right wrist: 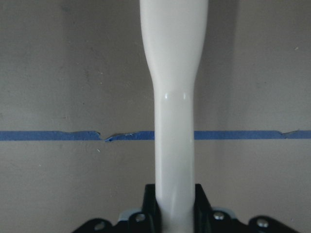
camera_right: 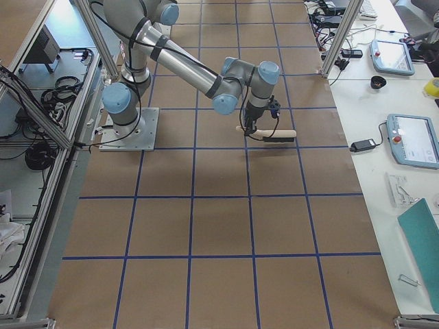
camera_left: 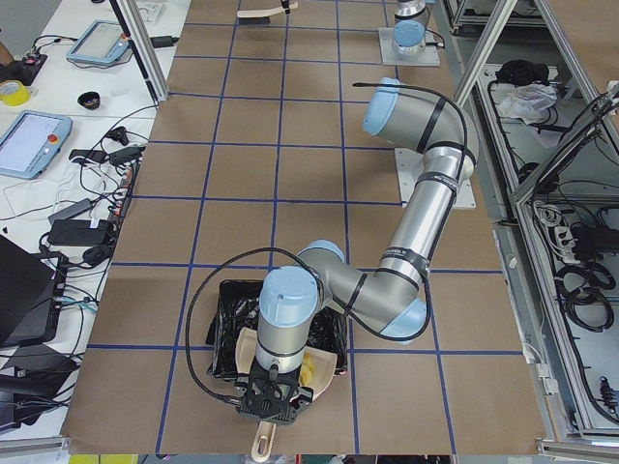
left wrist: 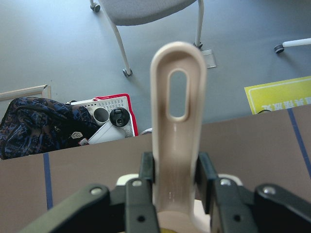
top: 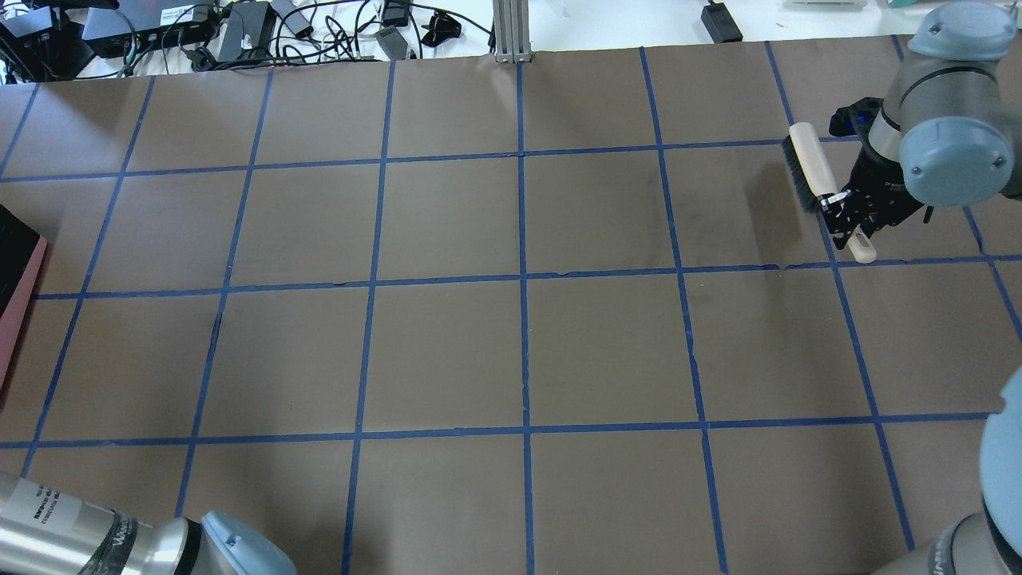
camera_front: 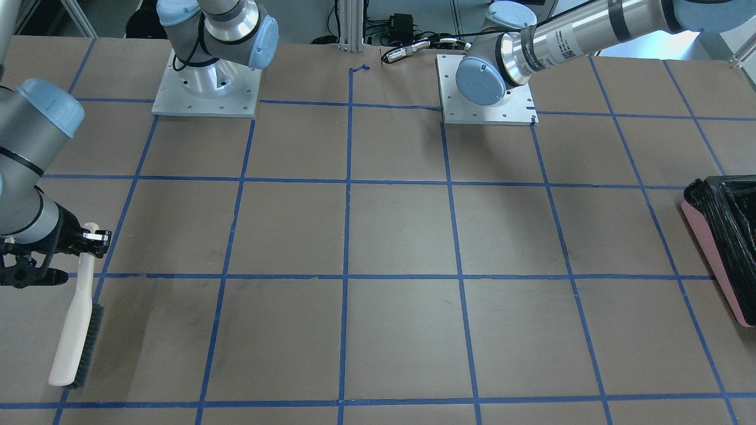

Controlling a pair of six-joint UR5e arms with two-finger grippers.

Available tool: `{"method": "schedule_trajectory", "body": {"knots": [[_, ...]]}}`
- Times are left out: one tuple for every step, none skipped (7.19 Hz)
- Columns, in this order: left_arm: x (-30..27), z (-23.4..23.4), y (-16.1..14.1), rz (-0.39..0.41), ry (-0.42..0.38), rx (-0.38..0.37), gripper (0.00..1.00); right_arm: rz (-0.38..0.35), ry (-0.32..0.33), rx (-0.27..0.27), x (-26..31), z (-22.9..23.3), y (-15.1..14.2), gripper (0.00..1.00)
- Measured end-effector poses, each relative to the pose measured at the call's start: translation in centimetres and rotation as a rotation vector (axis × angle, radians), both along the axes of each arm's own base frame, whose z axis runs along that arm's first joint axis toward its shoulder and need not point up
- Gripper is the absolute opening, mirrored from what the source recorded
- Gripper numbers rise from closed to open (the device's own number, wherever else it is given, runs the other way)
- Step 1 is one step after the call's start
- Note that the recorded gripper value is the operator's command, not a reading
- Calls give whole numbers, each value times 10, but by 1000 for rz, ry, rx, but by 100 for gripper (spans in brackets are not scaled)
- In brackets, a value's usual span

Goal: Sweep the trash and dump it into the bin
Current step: 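Tip the dustpan over the black bin with the left gripper to dump the trash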

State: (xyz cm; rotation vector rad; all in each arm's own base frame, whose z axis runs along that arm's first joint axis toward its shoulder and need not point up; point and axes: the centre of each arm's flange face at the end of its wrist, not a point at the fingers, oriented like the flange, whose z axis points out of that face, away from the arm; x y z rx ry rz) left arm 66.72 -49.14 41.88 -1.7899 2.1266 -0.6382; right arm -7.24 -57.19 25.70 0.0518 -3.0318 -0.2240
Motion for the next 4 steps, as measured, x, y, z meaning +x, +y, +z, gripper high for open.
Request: {"method": "schedule_trajectory", "body": {"knots": [[-1,0,-3,-3,-10,-17,0,-1,3,-12,1,-7,3,0],[-4,-1,-6,-7,-36,-36,0,-2,8,-28,1,-14,5,0],[-14,-3,-14,-15,-74,-59,0,-3,13,-40,2,-17,7,0],[-28,-2,-24,-22,-107,-71,0,-2,14,-45,2,-18,7,0]]}}
